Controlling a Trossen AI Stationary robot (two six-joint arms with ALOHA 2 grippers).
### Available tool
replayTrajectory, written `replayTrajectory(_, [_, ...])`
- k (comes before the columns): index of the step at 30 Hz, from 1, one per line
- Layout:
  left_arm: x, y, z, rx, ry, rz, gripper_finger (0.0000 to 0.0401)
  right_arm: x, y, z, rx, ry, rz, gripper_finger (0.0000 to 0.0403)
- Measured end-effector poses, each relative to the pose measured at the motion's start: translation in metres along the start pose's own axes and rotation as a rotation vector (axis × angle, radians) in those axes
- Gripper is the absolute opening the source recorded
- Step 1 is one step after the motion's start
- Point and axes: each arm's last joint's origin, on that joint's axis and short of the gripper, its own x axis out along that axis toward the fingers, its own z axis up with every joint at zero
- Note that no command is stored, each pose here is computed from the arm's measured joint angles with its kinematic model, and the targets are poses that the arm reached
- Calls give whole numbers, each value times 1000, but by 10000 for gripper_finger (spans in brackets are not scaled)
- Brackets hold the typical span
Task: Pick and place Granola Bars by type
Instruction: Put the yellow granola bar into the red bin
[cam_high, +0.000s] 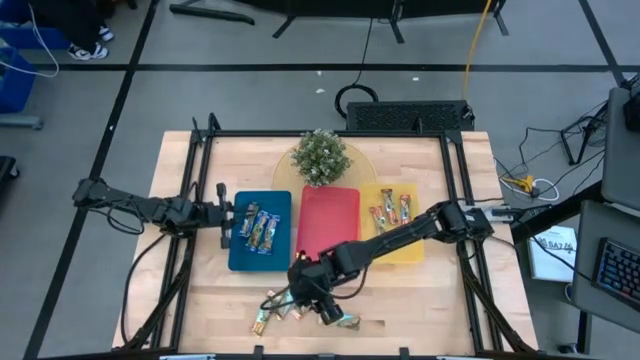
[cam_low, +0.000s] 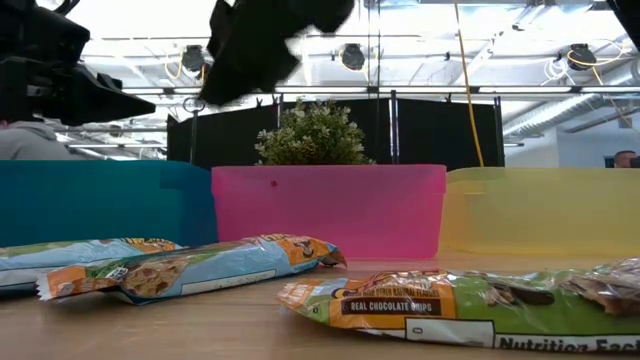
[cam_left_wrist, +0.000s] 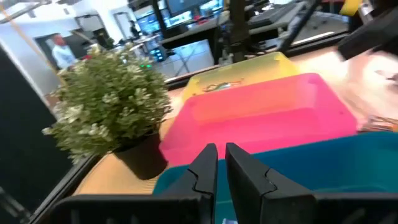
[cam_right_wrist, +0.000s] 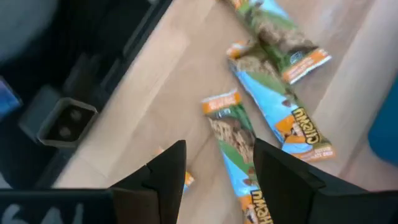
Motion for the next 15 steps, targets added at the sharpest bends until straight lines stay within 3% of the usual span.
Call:
replayTrajectory(7, [0,-1,0,21,1,-20,42,24,5,-20,-183,24,-73,175])
replayTrajectory(11, [0,-1,0,42,1,-20,42,38,3,-34,-290,59,-210,175])
replayTrajectory(15, [0,-1,0,71,2,-20,42,42,-1,-39,-290,54,-252,172])
